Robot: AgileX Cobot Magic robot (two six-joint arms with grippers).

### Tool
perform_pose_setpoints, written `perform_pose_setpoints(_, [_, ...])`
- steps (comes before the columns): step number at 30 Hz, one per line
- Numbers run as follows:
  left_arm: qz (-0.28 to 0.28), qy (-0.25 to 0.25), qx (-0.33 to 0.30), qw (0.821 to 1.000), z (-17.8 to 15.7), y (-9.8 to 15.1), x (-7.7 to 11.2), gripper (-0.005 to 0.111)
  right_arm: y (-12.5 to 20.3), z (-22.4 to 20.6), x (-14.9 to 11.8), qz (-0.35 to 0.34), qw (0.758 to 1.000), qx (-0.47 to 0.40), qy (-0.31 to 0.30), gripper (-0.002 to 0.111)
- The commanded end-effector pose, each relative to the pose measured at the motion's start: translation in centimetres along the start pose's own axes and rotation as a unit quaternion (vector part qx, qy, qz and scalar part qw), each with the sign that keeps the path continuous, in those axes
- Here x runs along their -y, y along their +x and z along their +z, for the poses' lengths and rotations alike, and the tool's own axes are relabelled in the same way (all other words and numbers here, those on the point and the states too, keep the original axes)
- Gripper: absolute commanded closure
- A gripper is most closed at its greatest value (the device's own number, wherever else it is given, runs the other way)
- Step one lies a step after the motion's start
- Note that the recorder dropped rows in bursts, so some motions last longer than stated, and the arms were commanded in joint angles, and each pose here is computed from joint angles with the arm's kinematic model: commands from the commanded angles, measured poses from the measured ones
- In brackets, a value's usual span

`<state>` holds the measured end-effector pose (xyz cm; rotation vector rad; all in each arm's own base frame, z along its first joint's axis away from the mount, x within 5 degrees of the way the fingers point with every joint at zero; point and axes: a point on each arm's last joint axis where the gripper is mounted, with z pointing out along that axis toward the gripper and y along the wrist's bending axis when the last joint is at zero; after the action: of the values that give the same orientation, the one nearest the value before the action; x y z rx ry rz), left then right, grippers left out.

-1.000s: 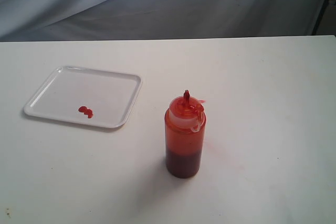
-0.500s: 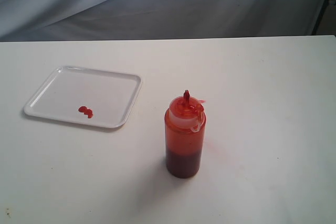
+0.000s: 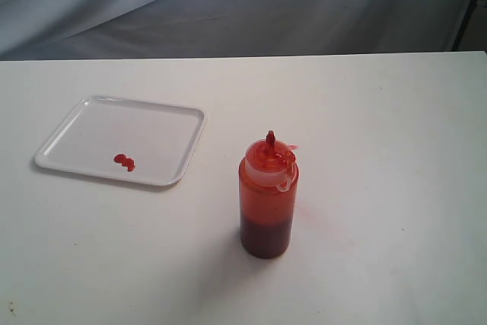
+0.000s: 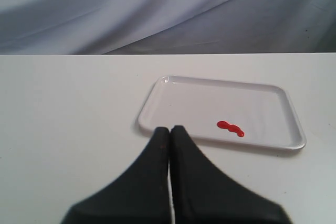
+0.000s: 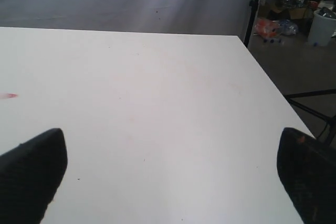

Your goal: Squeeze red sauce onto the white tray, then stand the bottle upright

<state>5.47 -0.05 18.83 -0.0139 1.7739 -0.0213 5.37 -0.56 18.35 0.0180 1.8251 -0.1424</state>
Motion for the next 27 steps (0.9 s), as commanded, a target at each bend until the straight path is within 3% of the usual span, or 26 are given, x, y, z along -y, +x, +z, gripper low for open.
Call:
perform_pose_setpoints(1, [-0.004,-0.001,0.003,1.0,0.02,0.08,-0.01,0.107,0.07,-0.02,-0.17,0.005,1.0,0.002,-0.013,0.003])
perform_pose_setpoints(27, [-0.004,-0.001,0.003,1.0,0.02,0.08,-0.01,0.107,0.07,-0.02,-0.32,0.022,0.999,0.002,-0.025,0.003])
